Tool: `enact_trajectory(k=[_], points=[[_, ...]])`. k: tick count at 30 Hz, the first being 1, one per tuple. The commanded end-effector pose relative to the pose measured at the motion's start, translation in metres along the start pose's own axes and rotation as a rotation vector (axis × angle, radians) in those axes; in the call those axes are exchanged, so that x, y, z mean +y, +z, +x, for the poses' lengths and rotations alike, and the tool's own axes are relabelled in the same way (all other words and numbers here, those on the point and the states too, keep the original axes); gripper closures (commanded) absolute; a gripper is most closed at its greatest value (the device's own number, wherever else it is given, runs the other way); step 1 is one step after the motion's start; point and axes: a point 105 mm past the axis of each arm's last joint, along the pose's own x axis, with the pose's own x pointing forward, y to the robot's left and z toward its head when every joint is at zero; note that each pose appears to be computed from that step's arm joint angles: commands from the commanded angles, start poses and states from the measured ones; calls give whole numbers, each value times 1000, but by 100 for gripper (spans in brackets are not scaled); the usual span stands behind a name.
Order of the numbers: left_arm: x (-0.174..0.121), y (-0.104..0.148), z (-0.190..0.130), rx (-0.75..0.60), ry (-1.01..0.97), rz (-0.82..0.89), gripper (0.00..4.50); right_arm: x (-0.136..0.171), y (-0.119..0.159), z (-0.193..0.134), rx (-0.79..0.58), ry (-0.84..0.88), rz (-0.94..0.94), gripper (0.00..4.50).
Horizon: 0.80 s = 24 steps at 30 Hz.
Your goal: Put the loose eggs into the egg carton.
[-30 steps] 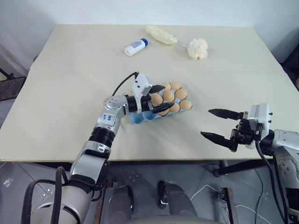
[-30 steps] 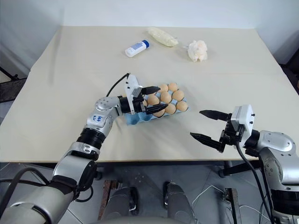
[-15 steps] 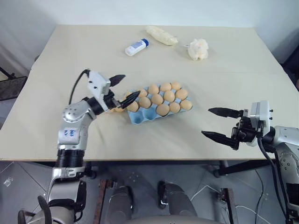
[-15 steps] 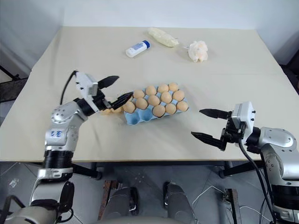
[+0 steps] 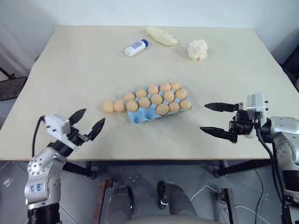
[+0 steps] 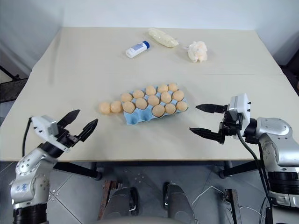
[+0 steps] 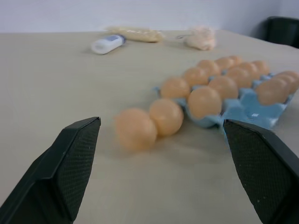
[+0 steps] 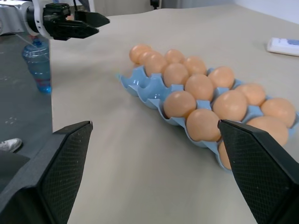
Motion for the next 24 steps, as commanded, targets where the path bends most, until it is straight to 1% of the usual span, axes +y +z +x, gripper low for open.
enact_trajectory(k=[1, 4, 9, 16, 21, 24], points=[[9, 12, -15, -38, 47, 42, 3, 0, 7, -3, -22, 11, -25, 0], [11, 14, -12, -49, 59, 47, 3, 0, 7, -3, -21, 15, -24, 0], [15, 22, 3, -74, 64, 68, 3, -2, 6, -3, -18, 12, -24, 0], [16, 31, 47, -90, 39, 86, 3, -1, 5, -4, -8, -1, -20, 0], [14, 17, 70, -26, 41, 39, 3, -1, 4, -5, -6, -19, -21, 0], [13, 10, 78, 1, 41, 23, 3, 2, 3, -7, -3, -30, -19, 0]])
